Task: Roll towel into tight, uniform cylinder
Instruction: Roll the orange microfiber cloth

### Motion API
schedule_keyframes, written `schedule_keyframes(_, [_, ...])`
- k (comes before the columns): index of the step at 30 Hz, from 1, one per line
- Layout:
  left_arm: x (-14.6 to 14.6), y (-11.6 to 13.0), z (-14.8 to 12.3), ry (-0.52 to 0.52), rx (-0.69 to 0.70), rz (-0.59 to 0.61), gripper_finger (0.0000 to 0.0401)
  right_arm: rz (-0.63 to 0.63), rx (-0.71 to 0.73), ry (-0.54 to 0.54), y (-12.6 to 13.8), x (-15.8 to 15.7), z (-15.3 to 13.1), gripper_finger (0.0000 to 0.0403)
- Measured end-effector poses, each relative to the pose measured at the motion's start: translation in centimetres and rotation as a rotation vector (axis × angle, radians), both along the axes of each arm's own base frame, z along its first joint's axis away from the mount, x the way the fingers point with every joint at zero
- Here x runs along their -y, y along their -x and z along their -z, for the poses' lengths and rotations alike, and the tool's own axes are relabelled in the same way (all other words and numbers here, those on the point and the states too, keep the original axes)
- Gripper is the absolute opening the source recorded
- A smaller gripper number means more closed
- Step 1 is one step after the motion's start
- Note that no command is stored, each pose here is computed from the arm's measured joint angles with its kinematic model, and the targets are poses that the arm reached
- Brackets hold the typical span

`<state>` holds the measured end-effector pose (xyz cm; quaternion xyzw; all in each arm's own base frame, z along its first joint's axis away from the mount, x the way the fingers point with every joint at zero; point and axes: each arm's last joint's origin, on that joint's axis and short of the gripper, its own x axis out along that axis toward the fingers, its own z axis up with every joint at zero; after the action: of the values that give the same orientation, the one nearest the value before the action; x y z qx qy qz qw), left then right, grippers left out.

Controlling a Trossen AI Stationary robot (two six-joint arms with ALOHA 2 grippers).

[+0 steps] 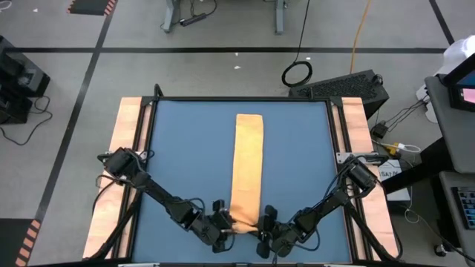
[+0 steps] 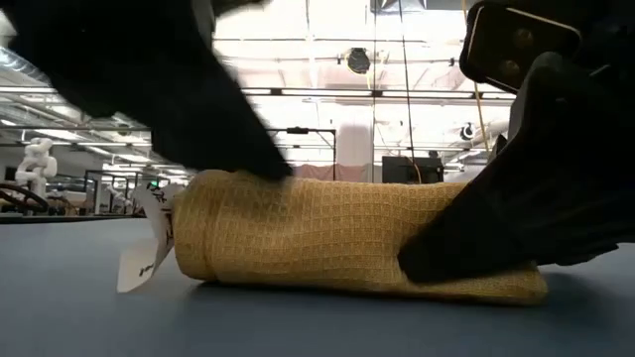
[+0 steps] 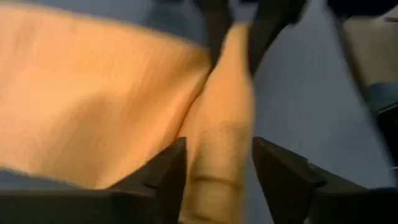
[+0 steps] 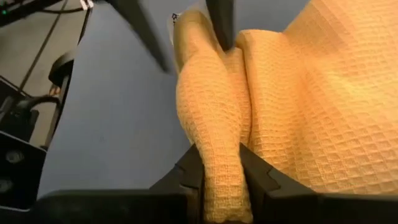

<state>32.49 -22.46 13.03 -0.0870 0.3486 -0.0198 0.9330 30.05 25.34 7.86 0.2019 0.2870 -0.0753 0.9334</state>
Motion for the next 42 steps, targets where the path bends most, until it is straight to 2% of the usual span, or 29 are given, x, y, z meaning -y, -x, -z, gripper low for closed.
schedule_keyframes(4, [1.4, 0.7, -1.7, -0.059, 0.113, 0.054, 0.0227, 0.013, 0.002, -0.034, 0.0, -0.1, 0.0, 0.0038])
schedule_keyframes(9, [4.1, 1.8, -1.7, -0.242, 0.255, 0.169, 0.0243, 0.018, 0.004, -0.076, 0.0, -0.2, 0.0, 0.0032])
schedule_keyframes(12, [4.7, 2.4, 0.0, -0.365, 0.232, 0.228, 0.0243, 0.032, 0.003, -0.096, 0.1, -0.2, 0.0, 0.0034])
schedule_keyframes(21, [4.3, 2.0, 2.5, -0.486, 0.195, 0.228, 0.0244, 0.029, 0.017, -0.137, -0.1, -0.3, -0.1, 0.0035])
schedule_keyframes(30, [3.3, 1.6, 3.4, -0.557, 0.148, 0.19, 0.0244, 0.037, 0.021, -0.155, -0.1, -0.4, -0.2, 0.0036])
schedule_keyframes(35, [2.2, 1.3, 3.8, -0.521, 0.072, 0.133, 0.0239, 0.025, 0.002, -0.18, -0.3, -0.2, -0.1, 0.0036])
schedule_keyframes(38, [1.5, 0.9, 3.9, -0.455, 0.034, 0.13, 0.0208, 0.023, 0.003, -0.177, -0.3, -0.2, -0.2, 0.0036])
schedule_keyframes(42, [1.3, 0.7, 4.0, -0.433, 0.024, 0.139, 0.013, 0.014, 0.007, -0.159, -0.3, -0.1, -0.7, 0.0045])
